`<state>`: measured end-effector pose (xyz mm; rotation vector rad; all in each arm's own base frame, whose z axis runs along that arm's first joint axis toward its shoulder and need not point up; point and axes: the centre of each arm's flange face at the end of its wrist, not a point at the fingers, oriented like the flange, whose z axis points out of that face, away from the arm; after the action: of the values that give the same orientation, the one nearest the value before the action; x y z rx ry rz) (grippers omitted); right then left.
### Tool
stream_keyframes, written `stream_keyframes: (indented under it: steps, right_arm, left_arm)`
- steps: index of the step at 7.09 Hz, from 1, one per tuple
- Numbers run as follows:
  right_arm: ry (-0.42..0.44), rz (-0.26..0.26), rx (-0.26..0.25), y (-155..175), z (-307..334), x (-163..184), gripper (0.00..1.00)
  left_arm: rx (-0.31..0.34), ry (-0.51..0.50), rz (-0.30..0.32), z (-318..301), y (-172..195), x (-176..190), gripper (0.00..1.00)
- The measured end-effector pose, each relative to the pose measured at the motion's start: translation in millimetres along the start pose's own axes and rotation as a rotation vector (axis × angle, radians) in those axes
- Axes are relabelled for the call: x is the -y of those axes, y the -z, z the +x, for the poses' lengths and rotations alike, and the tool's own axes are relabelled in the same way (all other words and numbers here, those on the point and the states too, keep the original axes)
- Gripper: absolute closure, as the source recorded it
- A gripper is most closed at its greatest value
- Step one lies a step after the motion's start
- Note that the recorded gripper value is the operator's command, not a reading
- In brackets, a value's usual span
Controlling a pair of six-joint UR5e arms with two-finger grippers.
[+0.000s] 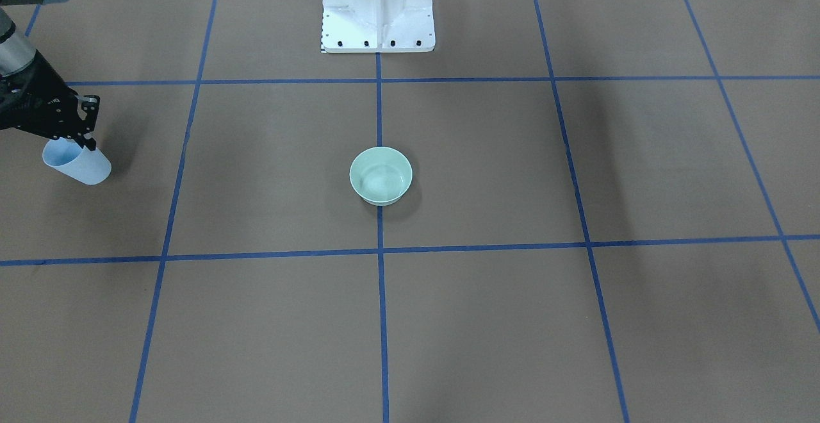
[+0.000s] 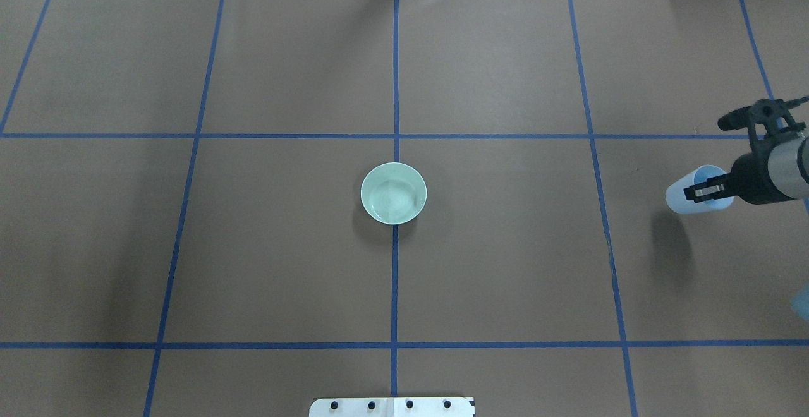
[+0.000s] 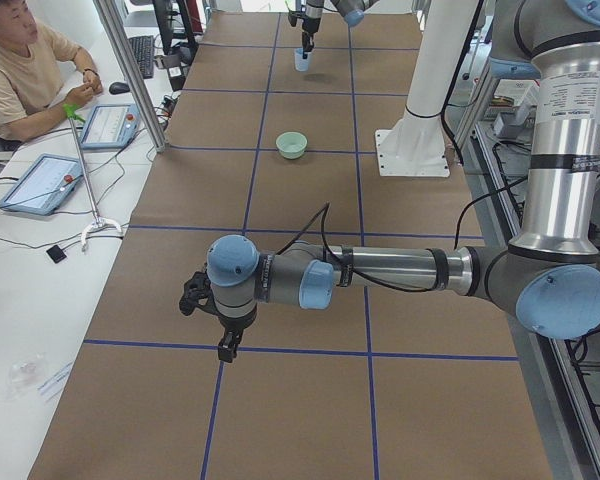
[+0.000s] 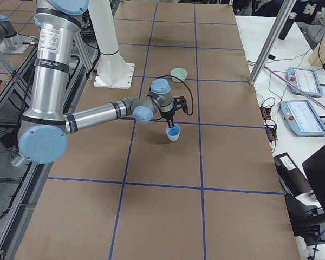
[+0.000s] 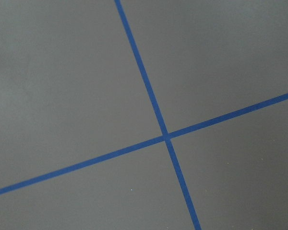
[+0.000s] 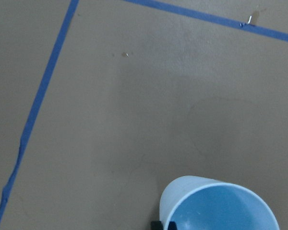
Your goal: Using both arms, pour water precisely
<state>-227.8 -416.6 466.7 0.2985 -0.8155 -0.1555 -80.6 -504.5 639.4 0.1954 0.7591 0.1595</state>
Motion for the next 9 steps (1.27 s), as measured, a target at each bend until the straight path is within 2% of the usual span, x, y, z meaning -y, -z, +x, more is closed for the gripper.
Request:
stream_keyframes:
  steps: [2,3,5,8,9]
  right_arm:
    - [0.003,-0.001,0.006,13,-74,70,1.0]
    - [0.019,-0.004,0.02,22,-115,94,1.0]
    - [0.05,0.005,0.074,32,-189,121,1.0]
    - [-0.019,0.03,0.165,41,-272,154,1.0]
    - [-0.05,0.043,0.216,44,-297,153,1.0]
  left_arm:
    - [-0.001,0.011,-0.005,-1,-2,-4,0.0]
    - [-0.001,0.012,-0.005,-1,-2,-4,0.0]
    - [-0.002,0.012,-0.005,-2,-2,-4,0.0]
    - [-0.001,0.013,-0.007,-3,-4,-5,0.0]
    - [-0.002,0.015,-0.008,-4,-5,-6,0.0]
